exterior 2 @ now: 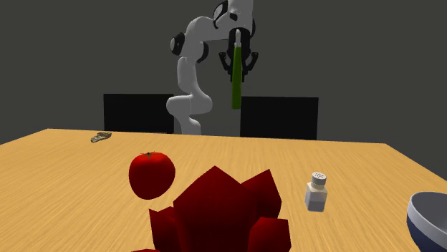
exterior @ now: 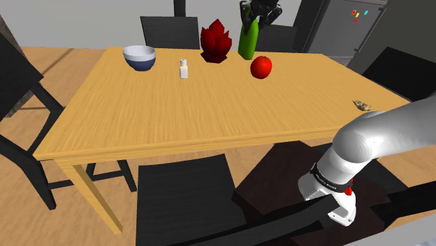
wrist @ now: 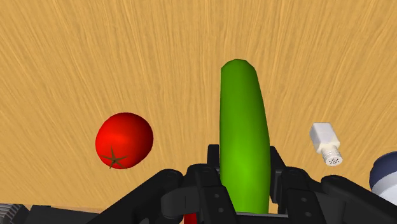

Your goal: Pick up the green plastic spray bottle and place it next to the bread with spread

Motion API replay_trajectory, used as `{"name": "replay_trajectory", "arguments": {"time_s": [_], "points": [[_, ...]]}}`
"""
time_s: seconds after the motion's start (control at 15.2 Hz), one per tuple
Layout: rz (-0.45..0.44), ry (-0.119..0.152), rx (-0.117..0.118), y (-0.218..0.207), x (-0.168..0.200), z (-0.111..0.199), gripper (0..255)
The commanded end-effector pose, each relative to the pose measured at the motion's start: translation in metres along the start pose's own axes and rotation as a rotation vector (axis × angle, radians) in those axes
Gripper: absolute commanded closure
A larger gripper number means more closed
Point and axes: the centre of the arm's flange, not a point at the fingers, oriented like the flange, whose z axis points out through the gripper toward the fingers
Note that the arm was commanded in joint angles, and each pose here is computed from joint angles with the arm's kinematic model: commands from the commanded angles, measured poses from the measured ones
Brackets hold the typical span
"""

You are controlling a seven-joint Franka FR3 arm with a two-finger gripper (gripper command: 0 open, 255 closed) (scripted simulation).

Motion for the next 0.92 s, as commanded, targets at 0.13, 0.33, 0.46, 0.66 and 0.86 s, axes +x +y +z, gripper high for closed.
{"name": "replay_trajectory", "arguments": {"time_s": [0.13, 0.33, 0.46, 0.66, 0.86], "points": [[0.000, 0.000, 0.000, 0.000, 0.010, -0.019, 255], [0.000, 0.000, 0.000, 0.000, 0.017, -0.033, 255], [0.000, 0.000, 0.000, 0.000, 0.021, -0.043, 255], [0.000, 0.000, 0.000, 0.000, 0.029, -0.057, 255], [0.000, 0.000, 0.000, 0.000, 0.036, -0.071, 255]]}}
